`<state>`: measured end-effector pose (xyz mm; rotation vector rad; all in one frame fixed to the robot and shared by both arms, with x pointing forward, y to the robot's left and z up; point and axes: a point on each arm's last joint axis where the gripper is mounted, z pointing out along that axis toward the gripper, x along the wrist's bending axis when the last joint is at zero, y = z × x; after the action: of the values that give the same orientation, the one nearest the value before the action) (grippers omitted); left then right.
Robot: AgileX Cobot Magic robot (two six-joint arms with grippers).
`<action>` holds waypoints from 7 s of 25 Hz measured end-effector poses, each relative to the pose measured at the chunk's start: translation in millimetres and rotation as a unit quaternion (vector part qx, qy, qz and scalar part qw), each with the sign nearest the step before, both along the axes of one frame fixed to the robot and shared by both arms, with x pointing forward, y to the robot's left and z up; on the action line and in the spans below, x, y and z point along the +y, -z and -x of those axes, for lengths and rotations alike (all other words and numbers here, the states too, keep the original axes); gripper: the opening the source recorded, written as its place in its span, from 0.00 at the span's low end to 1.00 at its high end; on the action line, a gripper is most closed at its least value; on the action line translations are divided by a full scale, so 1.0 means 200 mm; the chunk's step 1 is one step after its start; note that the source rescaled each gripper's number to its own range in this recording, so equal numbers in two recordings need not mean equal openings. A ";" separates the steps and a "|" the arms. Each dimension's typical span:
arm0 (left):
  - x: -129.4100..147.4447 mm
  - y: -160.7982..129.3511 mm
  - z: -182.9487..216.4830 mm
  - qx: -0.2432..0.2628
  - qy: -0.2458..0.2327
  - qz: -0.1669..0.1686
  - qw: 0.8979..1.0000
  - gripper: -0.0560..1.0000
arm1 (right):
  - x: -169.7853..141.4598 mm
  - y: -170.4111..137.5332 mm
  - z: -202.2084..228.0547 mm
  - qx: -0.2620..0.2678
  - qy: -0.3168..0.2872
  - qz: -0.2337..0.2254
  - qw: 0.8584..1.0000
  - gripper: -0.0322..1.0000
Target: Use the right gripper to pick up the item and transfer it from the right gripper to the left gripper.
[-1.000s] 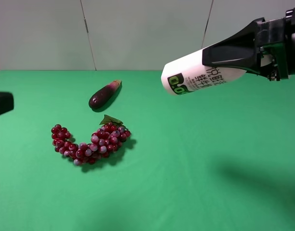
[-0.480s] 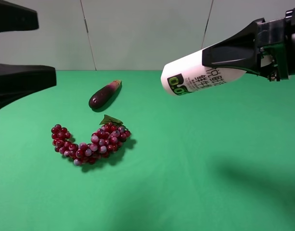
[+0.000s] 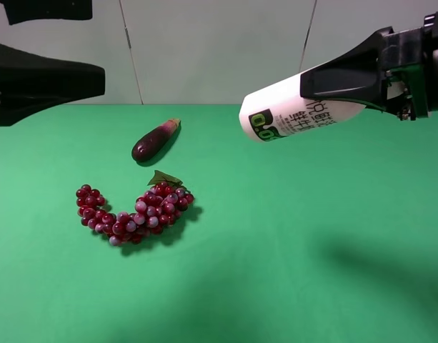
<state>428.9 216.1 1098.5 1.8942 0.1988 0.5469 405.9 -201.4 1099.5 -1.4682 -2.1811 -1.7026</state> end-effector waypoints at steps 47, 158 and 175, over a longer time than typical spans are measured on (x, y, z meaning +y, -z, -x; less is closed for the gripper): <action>-0.67 0.24 -0.28 -0.033 0.113 -0.049 0.992 0.98 | 0.05 -0.06 -0.22 0.009 0.005 -0.015 1.000 0.12; -0.86 0.36 -0.44 -0.006 0.099 -0.044 0.994 0.05 | -0.02 -0.22 -0.13 -0.090 0.071 -0.013 0.993 1.00; -0.85 0.36 -0.44 -0.005 0.096 -0.044 0.994 0.05 | -0.35 -0.26 0.17 -0.101 0.274 0.209 0.933 1.00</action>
<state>517.5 45.1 1026.7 1.9708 -0.0150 0.4405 372.7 -270.6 1152.3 -2.2831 -2.5297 -1.6329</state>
